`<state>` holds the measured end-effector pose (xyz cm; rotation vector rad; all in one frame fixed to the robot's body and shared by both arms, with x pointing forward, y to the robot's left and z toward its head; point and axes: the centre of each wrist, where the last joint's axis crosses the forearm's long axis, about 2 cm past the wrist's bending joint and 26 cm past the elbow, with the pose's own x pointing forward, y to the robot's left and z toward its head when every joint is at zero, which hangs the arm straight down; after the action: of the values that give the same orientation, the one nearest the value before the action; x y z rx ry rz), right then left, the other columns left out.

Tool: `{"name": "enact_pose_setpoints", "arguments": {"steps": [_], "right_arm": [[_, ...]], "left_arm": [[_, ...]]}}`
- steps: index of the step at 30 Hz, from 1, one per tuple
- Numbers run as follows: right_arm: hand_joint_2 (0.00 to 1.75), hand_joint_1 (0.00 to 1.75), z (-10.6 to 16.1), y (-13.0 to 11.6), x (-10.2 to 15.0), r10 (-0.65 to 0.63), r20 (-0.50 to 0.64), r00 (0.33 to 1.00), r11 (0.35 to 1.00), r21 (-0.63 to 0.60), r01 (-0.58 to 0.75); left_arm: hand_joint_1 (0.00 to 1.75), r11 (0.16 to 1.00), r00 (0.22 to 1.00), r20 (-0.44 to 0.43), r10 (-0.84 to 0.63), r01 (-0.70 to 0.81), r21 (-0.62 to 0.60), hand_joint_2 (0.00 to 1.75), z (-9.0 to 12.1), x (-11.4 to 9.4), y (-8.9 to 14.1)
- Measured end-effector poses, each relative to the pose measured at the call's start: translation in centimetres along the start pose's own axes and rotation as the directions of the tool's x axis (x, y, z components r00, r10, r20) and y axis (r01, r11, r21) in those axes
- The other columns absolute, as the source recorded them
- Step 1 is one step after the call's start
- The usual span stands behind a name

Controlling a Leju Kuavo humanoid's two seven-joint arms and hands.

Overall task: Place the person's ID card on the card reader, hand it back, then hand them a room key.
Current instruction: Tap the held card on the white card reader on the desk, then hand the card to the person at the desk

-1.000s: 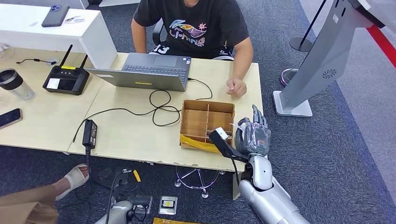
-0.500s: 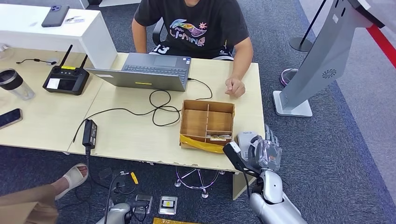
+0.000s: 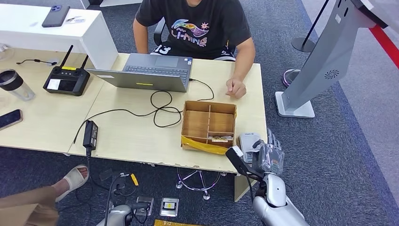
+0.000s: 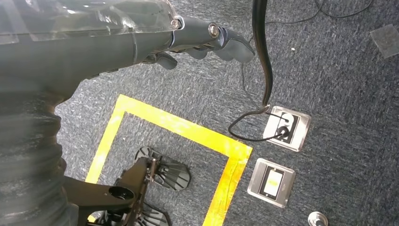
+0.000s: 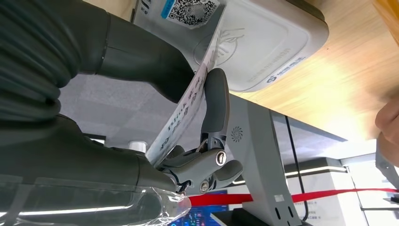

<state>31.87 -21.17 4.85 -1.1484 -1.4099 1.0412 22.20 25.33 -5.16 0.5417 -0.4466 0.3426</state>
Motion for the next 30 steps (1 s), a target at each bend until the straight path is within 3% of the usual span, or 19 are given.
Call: {"name": "enact_pose_setpoints", "arguments": {"steps": [19,24,30], "right_arm": [[1.75,1.73,-0.7,-0.5,0.4,-0.003,0.035,0.999,1.0,-0.028,0.004],[1.75,1.67,-1.7,-2.0,1.2,-0.018,0.077,0.997,0.995,-0.101,0.026],[1.75,1.64,-3.7,-5.8,2.9,-0.067,0.095,0.993,0.966,-0.242,0.088]], "left_arm": [[0.0,1.0,1.0,-0.004,0.008,-0.008,0.014,1.75,-0.2,0.0,0.3],[0.0,1.0,1.0,-0.007,0.011,-0.011,0.016,1.75,-0.3,0.0,0.4],[0.0,1.0,1.0,-0.015,0.019,-0.019,0.015,1.75,-0.2,-0.1,0.3]]}}
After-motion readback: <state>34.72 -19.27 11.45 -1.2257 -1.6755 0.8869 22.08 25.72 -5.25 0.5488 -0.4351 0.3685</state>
